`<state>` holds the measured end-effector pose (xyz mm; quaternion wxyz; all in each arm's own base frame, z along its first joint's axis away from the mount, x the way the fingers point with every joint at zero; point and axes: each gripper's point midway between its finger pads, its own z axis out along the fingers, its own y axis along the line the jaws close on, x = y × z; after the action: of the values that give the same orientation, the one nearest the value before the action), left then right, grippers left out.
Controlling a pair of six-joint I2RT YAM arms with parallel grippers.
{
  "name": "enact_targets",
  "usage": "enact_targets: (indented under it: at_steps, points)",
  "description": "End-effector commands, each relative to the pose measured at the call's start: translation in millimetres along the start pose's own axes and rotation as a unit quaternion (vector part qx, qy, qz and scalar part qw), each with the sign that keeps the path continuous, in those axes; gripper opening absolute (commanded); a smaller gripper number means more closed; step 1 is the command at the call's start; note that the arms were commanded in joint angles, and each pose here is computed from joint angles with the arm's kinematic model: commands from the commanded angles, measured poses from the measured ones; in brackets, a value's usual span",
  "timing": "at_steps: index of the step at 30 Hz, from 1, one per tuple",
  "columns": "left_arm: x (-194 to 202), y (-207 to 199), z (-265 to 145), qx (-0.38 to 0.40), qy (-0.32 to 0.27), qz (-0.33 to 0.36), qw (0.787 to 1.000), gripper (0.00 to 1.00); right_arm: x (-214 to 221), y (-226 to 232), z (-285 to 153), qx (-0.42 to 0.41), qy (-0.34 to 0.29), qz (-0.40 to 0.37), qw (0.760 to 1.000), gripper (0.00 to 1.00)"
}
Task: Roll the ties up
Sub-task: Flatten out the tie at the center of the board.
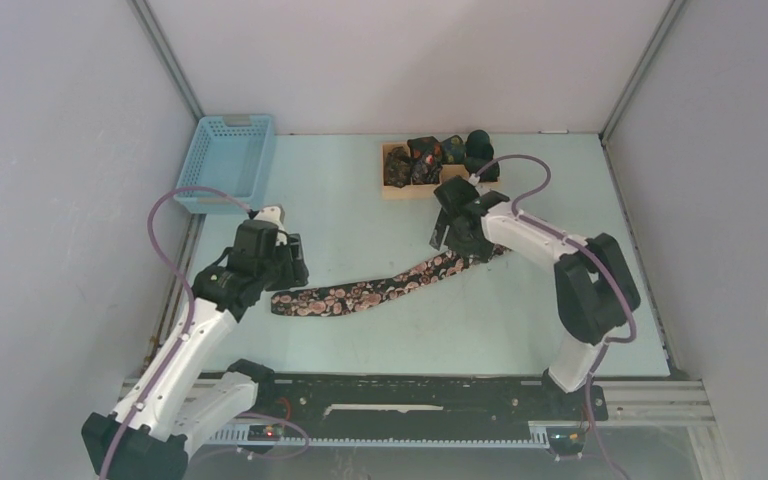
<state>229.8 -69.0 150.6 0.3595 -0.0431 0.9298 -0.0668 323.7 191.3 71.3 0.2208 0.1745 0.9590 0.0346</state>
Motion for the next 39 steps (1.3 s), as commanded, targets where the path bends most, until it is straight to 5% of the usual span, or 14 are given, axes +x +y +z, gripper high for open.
enact_targets:
  at_steps: [1, 19, 30, 39]
  points:
    - [-6, -6, -3, 0.014, -0.020, 0.006, 1.000, 0.64, -16, -6, 17, 0.059, -0.010, 0.031, 0.998, 0.88]
    - [-8, -7, -7, 0.019, -0.031, 0.005, 0.999, 0.64, -4, -7, 67, 0.116, 0.029, 0.004, 0.993, 0.57]
    - [-8, -6, -6, 0.015, -0.028, 0.005, 0.999, 0.64, 3, -28, 88, 0.131, 0.055, -0.041, 0.989, 0.05]
    - [-6, -7, -3, 0.016, -0.021, 0.006, 1.000, 0.64, -32, -67, 80, 0.207, 0.050, -0.109, 0.971, 0.01]
